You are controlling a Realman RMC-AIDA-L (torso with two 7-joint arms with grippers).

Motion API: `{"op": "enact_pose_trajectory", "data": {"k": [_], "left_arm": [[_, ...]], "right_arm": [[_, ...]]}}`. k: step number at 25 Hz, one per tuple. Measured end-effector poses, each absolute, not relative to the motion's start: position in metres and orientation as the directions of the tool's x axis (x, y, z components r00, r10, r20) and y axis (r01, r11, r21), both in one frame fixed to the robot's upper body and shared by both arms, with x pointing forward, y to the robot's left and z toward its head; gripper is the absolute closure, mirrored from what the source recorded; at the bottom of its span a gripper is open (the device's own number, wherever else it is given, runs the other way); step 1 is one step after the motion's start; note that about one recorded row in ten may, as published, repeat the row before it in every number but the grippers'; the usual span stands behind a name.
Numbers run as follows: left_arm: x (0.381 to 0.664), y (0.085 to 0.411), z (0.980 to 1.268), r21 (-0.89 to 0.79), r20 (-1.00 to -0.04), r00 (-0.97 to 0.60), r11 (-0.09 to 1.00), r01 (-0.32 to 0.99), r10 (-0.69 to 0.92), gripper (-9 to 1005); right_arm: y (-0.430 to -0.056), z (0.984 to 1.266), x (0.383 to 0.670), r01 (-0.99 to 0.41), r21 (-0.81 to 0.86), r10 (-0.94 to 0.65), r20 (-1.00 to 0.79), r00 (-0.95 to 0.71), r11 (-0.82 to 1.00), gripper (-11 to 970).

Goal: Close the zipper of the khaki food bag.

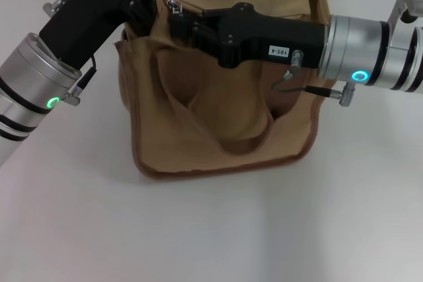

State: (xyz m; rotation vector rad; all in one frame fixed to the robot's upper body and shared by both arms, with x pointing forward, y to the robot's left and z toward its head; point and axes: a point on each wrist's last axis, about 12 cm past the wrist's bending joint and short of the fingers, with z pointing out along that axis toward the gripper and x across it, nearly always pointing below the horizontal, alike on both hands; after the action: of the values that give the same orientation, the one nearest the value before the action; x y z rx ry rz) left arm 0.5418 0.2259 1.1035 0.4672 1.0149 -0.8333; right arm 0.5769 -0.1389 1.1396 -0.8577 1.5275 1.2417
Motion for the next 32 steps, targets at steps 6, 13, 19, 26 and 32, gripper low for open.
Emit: {"op": "enact_pose_trajectory", "data": {"k": [6,13,19,26,32], "left_arm": [[0.542,0.229,1.101,-0.039,-0.885,0.267,0.631,0.775,-0.381,988],[0.541,0.242,1.092,-0.074,-0.903,0.251,0.702,0.708,-0.348,988],[0.534,0.252,1.082,-0.074,-0.914,0.257,0.751,0.656,-0.314,988],[0.527,0.262,1.076,-0.103,-0.917,0.245,0.781,0.616,-0.314,988],[0.519,0.274,1.067,-0.139,-0.921,0.234,0.824,0.550,-0.312,988]], "right_arm": [[-0.145,1.140,0.575,-0.921,0.302,0.055,-0.953,-0.297,0.245,943],[-0.155,1.141,0.571,-0.912,0.317,0.074,-0.948,-0.309,0.261,950],[-0.168,1.141,0.571,-0.901,0.328,0.087,-0.944,-0.317,0.285,953],[-0.196,1.136,0.568,-0.874,0.360,0.105,-0.933,-0.345,0.327,955],[-0.224,1.128,0.561,-0.832,0.402,0.130,-0.915,-0.383,0.382,958]]}}
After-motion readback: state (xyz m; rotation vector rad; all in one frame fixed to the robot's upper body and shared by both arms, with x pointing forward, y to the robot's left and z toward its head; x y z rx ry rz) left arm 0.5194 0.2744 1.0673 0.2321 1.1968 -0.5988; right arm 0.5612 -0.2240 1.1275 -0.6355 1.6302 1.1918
